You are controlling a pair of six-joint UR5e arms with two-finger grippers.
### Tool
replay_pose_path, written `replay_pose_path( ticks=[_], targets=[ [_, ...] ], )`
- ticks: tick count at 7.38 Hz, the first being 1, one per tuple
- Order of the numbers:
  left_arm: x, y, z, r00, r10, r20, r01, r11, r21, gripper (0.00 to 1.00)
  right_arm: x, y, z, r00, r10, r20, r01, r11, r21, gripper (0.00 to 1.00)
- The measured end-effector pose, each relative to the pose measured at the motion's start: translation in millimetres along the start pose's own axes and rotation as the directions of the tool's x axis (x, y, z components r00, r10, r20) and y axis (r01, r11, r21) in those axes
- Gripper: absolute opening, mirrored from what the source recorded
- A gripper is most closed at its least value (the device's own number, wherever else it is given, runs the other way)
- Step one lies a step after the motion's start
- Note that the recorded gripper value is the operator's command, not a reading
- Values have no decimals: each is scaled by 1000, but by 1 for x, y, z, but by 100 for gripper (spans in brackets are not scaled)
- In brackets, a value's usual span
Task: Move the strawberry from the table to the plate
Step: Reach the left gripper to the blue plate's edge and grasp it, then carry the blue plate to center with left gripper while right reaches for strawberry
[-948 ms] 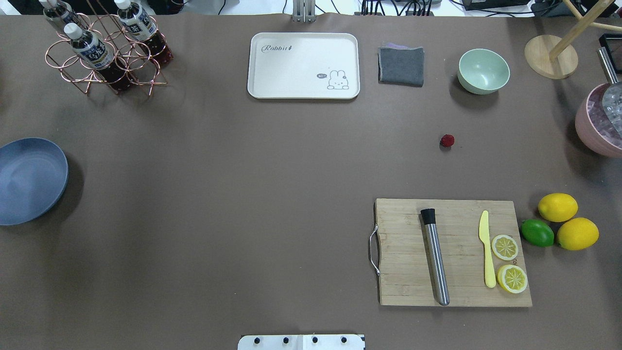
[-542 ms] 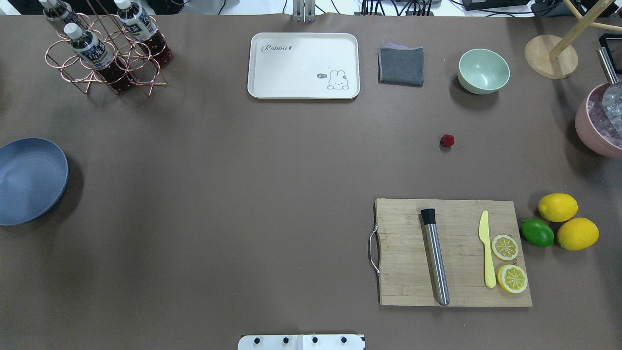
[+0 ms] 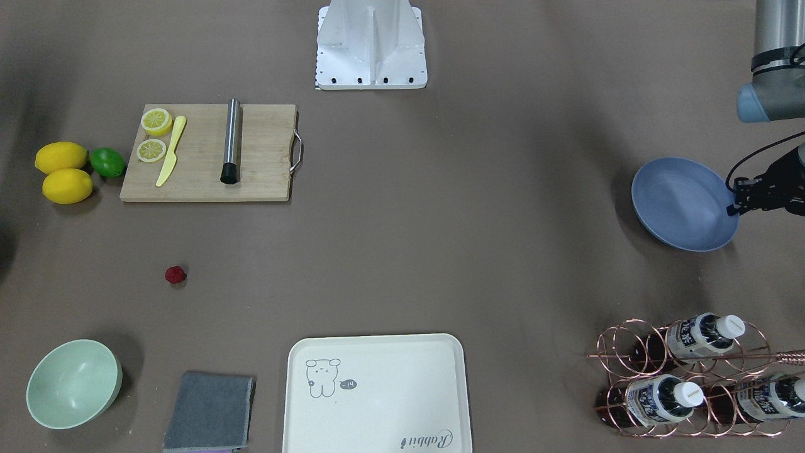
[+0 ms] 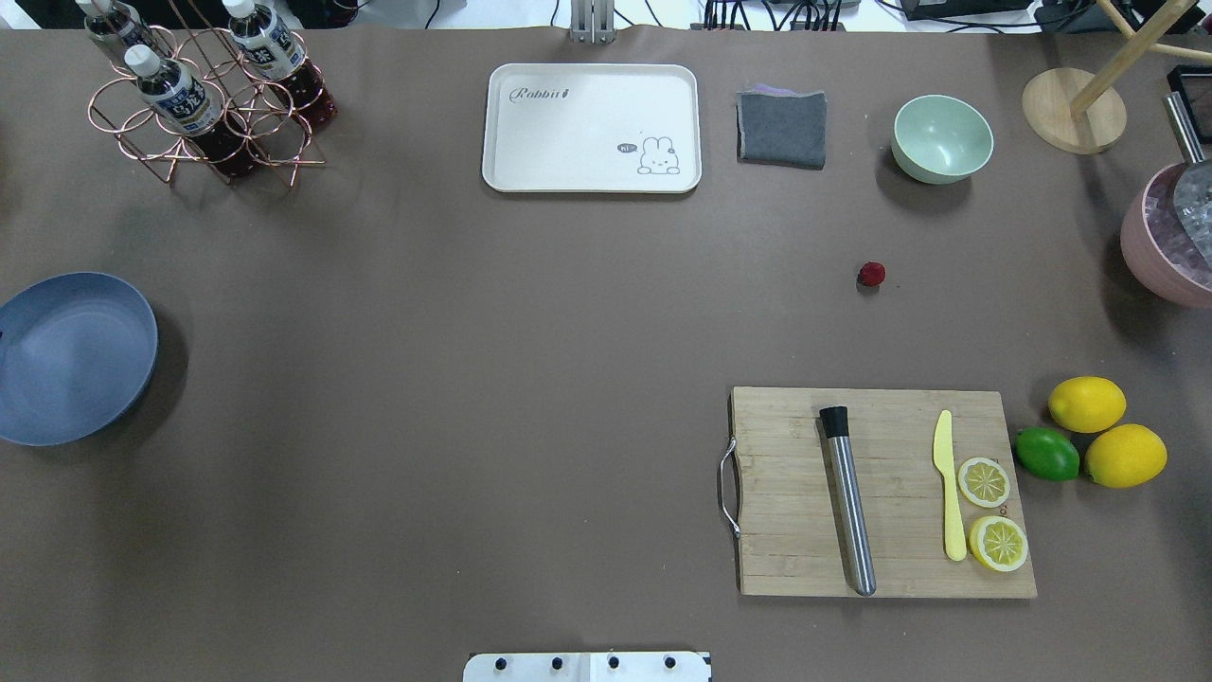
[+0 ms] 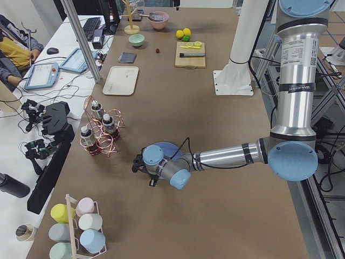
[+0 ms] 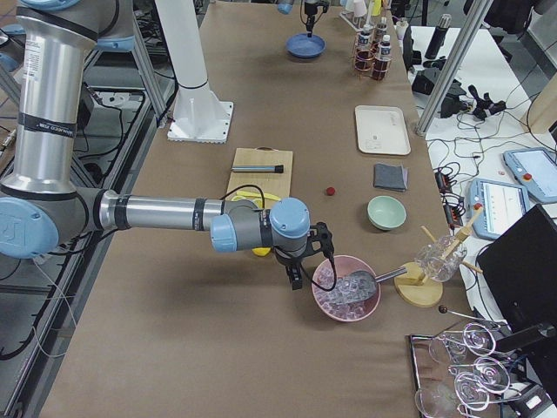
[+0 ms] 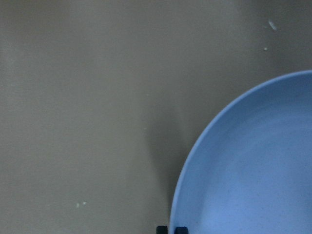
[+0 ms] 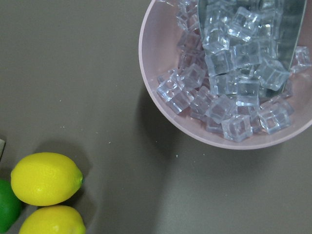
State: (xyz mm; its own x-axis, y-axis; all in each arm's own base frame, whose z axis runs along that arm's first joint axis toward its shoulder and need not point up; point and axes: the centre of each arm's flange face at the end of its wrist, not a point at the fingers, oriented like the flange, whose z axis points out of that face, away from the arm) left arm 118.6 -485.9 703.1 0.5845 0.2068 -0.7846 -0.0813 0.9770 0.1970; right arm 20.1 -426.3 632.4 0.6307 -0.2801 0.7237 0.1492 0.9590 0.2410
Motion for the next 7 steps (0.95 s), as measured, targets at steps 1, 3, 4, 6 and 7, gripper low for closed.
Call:
replay_pose_path(
  ticks=[1,3,4,6,7],
  targets=[
    [27,-16,-14,997,-46,-54,47,999,12,0,-5,-10,-1,1000,-3,1,3,1000,5,99],
    [101,-49,-54,979,-140,-145,149,988,50,0,-33,-50,0,999,31,8,-31,999,13,99],
    [148,-61,-64,969,-174,-176,188,980,61,0,-61,-79,9,998,57,10,-57,998,6,99],
    [285,-74,-39,948,-250,-196,266,962,59,0,-132,-135,34,996,86,-25,-86,996,0,99],
    [355,-79,-26,943,-277,-186,293,954,65,0,-171,-157,50,993,108,-45,-108,994,4,99]
  ],
)
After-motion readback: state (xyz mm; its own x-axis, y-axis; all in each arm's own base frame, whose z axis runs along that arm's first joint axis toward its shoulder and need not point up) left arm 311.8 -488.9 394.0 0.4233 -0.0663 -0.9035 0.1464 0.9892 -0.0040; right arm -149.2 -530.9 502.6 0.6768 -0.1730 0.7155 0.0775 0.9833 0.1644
